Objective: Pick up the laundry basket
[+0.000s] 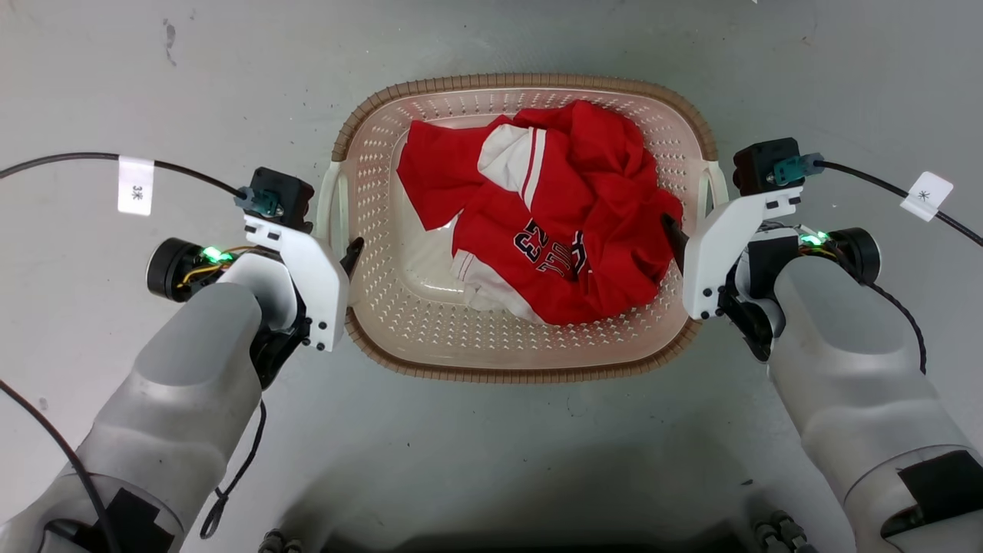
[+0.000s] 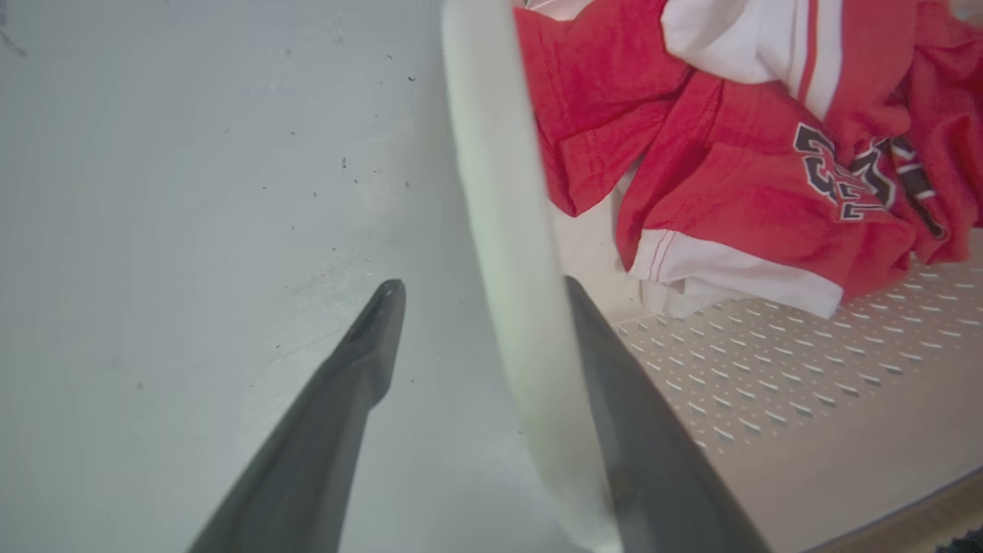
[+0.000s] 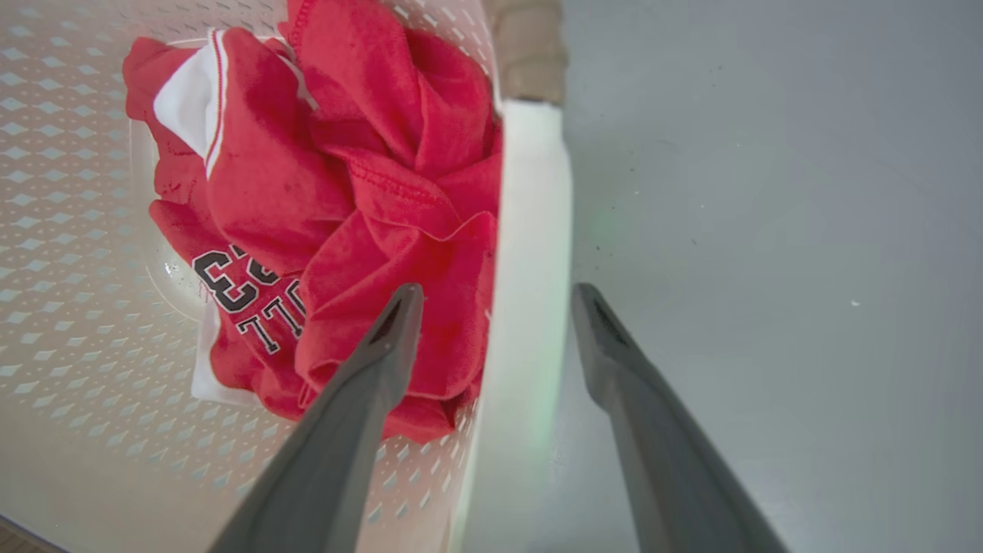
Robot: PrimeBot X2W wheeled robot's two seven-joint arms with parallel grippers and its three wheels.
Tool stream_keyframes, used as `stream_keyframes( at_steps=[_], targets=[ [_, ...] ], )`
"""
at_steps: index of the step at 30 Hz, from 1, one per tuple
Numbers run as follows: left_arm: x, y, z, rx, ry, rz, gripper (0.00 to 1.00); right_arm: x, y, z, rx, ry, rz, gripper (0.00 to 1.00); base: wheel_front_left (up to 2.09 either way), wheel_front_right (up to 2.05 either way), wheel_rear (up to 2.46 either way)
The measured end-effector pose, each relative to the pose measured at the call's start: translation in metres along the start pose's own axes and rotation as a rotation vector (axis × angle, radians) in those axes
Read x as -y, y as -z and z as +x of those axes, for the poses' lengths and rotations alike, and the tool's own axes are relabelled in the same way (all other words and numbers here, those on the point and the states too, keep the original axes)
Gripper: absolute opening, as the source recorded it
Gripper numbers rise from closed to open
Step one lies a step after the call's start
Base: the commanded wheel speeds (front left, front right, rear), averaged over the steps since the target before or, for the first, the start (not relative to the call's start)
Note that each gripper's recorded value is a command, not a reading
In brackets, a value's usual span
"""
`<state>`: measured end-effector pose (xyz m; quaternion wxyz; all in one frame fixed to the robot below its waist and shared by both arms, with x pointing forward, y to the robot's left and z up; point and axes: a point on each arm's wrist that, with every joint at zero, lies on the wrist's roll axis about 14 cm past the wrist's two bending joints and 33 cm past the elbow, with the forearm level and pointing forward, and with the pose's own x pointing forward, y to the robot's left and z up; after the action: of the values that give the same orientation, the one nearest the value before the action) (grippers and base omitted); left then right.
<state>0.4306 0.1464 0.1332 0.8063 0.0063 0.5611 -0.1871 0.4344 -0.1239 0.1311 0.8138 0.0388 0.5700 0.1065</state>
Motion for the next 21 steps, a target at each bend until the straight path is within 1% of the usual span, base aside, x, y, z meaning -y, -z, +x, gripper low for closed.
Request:
stream_keyframes(
  at_steps=[7, 11, 12, 13, 14, 15, 18, 21],
  targets=[
    [0.0, 0.006, 0.004, -0.022, 0.012, 0.0, 1.0, -0.002, 0.007, 0.005, -0.022, -0.008, 0.006, 1.0, 0.0, 0.0, 0.0],
    [0.0, 0.007, 0.006, -0.025, 0.014, -0.032, 1.0, -0.001, 0.008, 0.007, -0.026, -0.006, 0.002, 1.0, 0.0, 0.0, 0.0],
    [0.0, 0.008, 0.006, -0.027, 0.016, -0.032, 0.84, -0.001, 0.007, 0.008, -0.025, -0.006, 0.002, 1.0, 0.0, 0.0, 0.0],
    [0.001, 0.009, 0.006, -0.029, 0.018, -0.033, 0.25, -0.002, 0.008, 0.008, -0.026, -0.007, 0.001, 0.84, 0.0, 0.0, 0.0],
    [0.002, 0.009, 0.006, -0.031, 0.021, -0.035, 0.0, -0.002, 0.009, 0.009, -0.031, -0.01, 0.002, 0.28, 0.0, 0.0, 0.0],
    [0.003, 0.01, 0.006, -0.033, 0.024, -0.036, 0.0, -0.003, 0.01, 0.009, -0.036, -0.012, 0.003, 0.0, 0.0, 0.0, 0.0],
    [0.011, 0.012, 0.007, -0.044, 0.046, -0.072, 0.0, -0.009, 0.012, 0.009, -0.043, -0.024, 0.005, 0.0, 0.0, 0.0, 0.0],
    [0.011, 0.012, 0.005, -0.047, 0.048, -0.07, 0.0, -0.01, 0.012, 0.008, -0.045, -0.026, 0.001, 0.0, 0.0, 0.0, 0.0]
  ],
)
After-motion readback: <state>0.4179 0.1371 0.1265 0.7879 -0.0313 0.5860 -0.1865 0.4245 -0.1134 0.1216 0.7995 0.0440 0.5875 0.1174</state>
